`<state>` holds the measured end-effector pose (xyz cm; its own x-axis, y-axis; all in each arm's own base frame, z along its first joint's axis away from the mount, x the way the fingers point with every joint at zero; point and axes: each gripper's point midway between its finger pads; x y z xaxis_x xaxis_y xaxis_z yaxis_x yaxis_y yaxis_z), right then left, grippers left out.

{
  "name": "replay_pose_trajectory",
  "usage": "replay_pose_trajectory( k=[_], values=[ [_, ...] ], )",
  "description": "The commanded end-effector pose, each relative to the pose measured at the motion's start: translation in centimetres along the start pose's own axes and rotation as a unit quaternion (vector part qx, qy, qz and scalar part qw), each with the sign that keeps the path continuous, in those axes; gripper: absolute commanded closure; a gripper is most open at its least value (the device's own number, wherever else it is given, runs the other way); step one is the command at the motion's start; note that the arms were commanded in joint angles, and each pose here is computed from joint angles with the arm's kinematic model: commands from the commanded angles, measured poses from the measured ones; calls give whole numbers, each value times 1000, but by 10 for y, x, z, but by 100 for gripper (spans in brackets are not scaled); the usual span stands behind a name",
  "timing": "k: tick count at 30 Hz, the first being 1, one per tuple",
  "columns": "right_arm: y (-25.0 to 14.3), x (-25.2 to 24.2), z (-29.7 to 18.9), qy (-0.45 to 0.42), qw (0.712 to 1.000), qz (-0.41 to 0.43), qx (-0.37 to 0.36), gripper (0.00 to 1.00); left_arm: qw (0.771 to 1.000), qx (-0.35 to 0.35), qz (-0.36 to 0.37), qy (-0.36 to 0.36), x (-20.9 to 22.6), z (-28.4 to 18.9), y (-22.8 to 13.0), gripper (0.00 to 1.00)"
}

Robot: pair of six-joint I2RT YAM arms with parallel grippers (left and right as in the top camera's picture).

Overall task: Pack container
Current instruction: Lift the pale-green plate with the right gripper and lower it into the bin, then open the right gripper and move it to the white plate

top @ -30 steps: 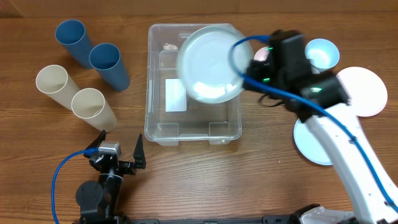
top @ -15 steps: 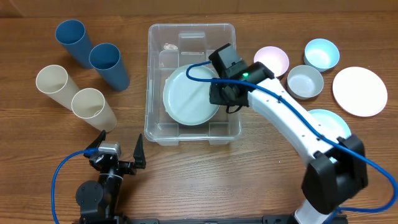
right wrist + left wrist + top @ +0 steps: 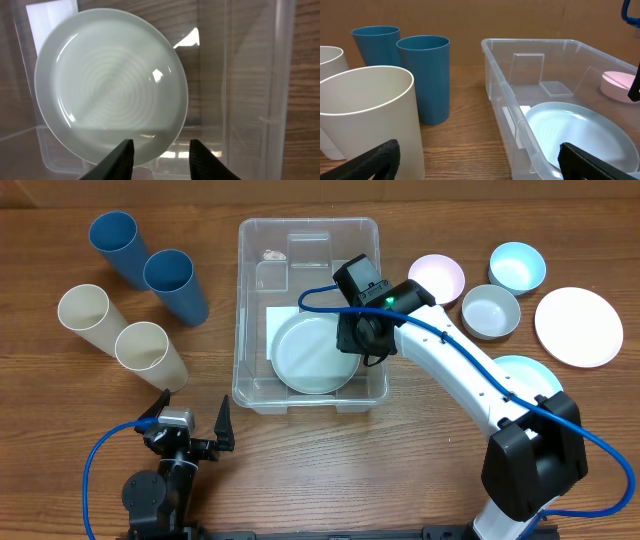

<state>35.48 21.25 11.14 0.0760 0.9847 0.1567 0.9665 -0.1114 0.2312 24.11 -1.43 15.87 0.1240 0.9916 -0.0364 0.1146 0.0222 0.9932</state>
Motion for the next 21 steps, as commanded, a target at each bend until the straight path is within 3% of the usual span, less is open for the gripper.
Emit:
replay_pose_trajectory(
  k=[1, 10, 14, 21],
  values=[
    [5, 12, -10, 21, 999, -29, -7, 57, 1000, -3, -6, -2, 0, 0, 0, 0],
    [52, 28, -121, 62, 995, -25, -71, 52, 1000, -3, -6, -2, 0, 0, 0, 0],
    [75, -34, -159, 18, 995, 54, -86, 50, 1000, -3, -6, -2, 0, 0, 0, 0],
    [81, -167, -168, -58, 975, 207, -48, 47, 1000, -3, -6, -2, 0, 0, 0, 0]
  ],
)
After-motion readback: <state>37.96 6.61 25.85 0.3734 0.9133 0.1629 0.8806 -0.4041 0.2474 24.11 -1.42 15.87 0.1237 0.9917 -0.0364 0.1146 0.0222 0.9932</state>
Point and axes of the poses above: each gripper's point midway between its finger pads, its own z axis out along the fingers, its own x axis along the line the jaws close on, y = z × x, and after that the axes turned 1 degree about z, right-handed
